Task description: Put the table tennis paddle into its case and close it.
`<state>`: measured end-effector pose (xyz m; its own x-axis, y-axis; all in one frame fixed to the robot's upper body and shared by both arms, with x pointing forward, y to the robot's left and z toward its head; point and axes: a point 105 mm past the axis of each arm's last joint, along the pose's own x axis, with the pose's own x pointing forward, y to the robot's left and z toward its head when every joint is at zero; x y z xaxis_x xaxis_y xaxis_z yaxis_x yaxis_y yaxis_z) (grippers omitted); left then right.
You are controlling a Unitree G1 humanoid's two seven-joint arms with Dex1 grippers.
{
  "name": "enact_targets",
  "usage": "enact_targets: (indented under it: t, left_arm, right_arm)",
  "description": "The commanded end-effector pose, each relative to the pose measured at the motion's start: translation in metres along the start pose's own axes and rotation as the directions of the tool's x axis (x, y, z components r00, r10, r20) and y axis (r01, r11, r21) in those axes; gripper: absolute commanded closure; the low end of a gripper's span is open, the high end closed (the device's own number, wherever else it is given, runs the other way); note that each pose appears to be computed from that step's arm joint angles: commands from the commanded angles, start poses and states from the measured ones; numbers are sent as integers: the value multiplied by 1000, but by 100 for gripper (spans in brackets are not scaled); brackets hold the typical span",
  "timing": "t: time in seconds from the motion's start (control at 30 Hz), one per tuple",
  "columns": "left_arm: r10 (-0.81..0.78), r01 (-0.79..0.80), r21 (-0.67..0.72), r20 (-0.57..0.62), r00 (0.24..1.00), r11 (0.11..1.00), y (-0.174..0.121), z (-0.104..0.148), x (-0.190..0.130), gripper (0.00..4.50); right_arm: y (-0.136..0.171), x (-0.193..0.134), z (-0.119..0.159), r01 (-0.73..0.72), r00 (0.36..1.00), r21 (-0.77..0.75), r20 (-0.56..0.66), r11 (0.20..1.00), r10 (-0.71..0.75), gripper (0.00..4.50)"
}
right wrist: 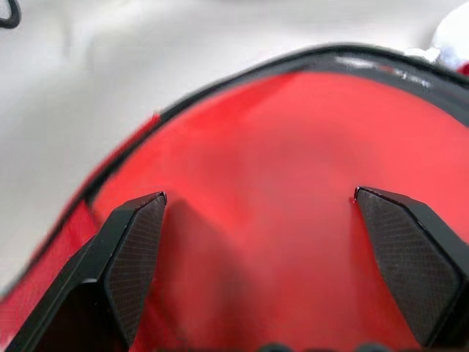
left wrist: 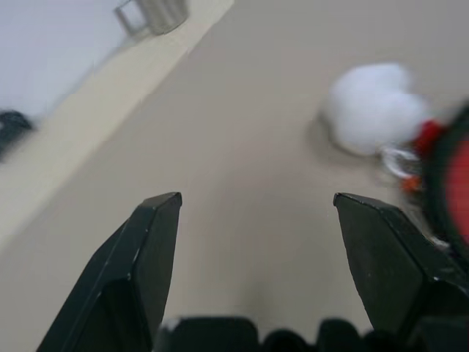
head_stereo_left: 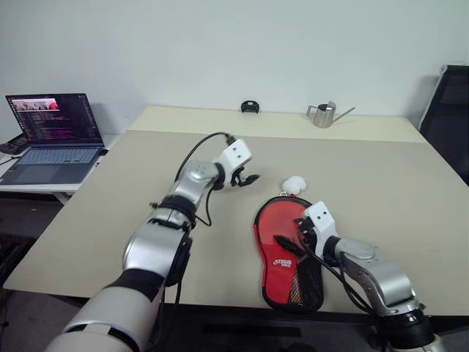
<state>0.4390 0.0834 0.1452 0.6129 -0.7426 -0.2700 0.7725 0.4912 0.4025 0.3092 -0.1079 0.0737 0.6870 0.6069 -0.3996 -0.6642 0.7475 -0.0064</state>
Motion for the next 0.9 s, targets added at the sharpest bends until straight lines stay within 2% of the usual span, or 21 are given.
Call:
enact_targets:
  t: [0.03, 0.13, 0.23, 0.33, 0.43, 0.63, 0.9]
  left_arm:
    - [-71, 79, -46, 140, 988, 996, -10, 9, -23, 88]
    - [-87, 114, -115, 216, 973, 987, -25, 14, -44, 88]
    - [-126, 161, -135, 236, 964, 978, -45, 18, -61, 88]
    - [-138, 175, -151, 231, 963, 973, -58, 21, -65, 88]
    - [-213, 256, -150, 255, 943, 955, -77, 29, -69, 88]
    - [-324, 362, -107, 270, 907, 926, -97, 42, -63, 88]
    - [-426, 443, -15, 246, 871, 897, -104, 43, -30, 88]
  right_arm:
    - [-2, -11, -30, -46, 990, 55, -130, 997, 53, 0]
    - [-4, -18, -24, -89, 987, 25, -129, 996, 92, 0]
    - [-2, -23, -17, -137, 983, 5, -123, 991, 136, 0]
    - [3, -30, -11, -191, 975, 3, -111, 982, 190, 0]
    - [16, -43, 0, -272, 959, -13, -90, 962, 269, 0]
    - [12, -71, 17, -282, 958, 17, -44, 959, 283, 0]
    - [-16, -104, 33, -169, 986, 42, -9, 985, 169, 0]
